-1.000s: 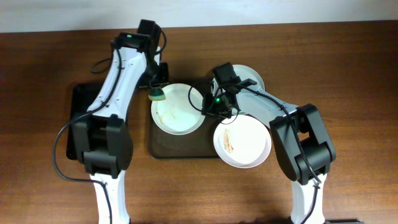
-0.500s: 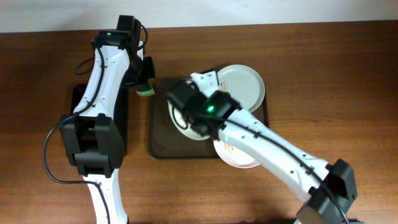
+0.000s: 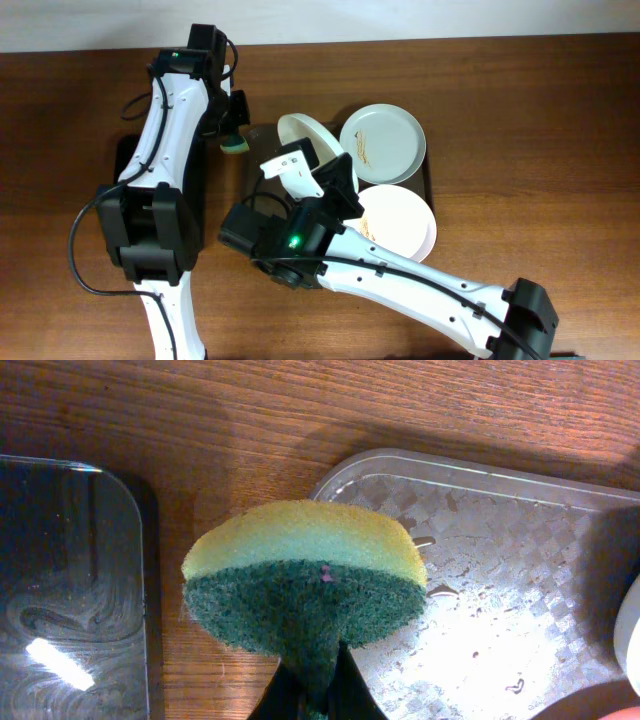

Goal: Clean dirty plates on tray and stack at the side
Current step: 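Lift the scrubbed plate with the right gripper and place it right of the tray, then move the right gripper to the rim of the front plate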

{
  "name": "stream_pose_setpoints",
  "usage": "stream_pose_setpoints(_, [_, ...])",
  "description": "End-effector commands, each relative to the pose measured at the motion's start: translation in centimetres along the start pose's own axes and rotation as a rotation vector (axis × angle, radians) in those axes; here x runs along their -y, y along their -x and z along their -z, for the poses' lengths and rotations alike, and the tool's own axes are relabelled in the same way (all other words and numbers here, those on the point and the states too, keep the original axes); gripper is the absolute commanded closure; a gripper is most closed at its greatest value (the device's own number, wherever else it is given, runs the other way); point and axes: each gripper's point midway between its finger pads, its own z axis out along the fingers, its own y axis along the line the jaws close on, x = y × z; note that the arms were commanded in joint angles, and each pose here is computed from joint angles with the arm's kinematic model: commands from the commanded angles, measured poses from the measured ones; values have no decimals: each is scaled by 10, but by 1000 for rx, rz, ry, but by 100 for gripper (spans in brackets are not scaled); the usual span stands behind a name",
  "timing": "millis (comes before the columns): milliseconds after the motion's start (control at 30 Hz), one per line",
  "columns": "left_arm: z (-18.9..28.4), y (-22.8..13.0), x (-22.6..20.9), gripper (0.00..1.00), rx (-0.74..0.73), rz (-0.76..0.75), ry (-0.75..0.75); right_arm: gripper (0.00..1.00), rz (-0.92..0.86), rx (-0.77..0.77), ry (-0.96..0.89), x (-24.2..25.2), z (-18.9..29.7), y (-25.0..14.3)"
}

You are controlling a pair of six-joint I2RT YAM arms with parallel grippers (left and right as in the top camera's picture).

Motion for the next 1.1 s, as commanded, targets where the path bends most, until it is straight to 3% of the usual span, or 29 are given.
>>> stream_pose_setpoints(0, [16,5,3,99,35,10,-21,96,-20,-100,50,2,-7,-19])
stream_pose_setpoints(100, [16,7,9,99,41,29,-48,96,-297,-411,332,2,-24,-47])
stream_pose_setpoints(200, [16,9,12,99,49,37,-56,96,-511,-619,479,64,-77,-73])
stream_pose_setpoints(300, [17,12,13,99,62,36,-60,96,-700,-801,356,148,-153,-148])
stream_pose_setpoints(367, [17,13,17,99,72,27,-63,96,-789,-952,227,183,-197,-229])
stream_pose_setpoints(467, [18,22,22,99,108,19,-76,96,-856,-1071,257,160,-234,-297])
stream_pose_setpoints(567, [18,22,22,99,108,19,-76,96,-873,-1184,219,136,-250,-339])
stream_pose_setpoints(633, [18,22,22,99,108,19,-77,95,-875,-1200,196,130,-259,-349])
stream_pose_setpoints(667, [18,20,26,99,100,17,-100,86,-867,-1202,184,131,-260,-351])
stream_pose_setpoints(700, [18,20,28,99,98,17,-109,65,-867,-1203,185,131,-259,-351])
stream_pose_setpoints(733, [18,21,28,99,100,17,-109,52,-865,-1210,187,131,-258,-351])
stream_pose_setpoints(767, [18,22,28,99,104,17,-110,50,-861,-1225,209,137,-252,-342])
stream_pose_setpoints(800, [18,22,28,99,105,16,-110,49,-864,-1193,315,140,-249,-315])
stream_pose_setpoints(833, [18,22,27,99,105,16,-108,48,-880,-1081,566,133,-239,-257])
stream_pose_setpoints(867, [18,22,27,99,105,16,-106,40,-892,-1022,694,124,-229,-228])
stream_pose_setpoints(900, [18,22,26,99,106,18,-106,38,-893,-989,820,109,-213,-203])
stream_pose_setpoints(967, [18,23,26,99,108,18,-107,39,-769,-1080,907,70,-177,-192])
stream_pose_setpoints(1000, [18,22,26,99,107,19,-107,53,-666,-1135,927,44,-157,-197])
stream_pose_setpoints(1067, [18,22,26,99,105,19,-106,58,-526,-1288,850,8,-127,-234])
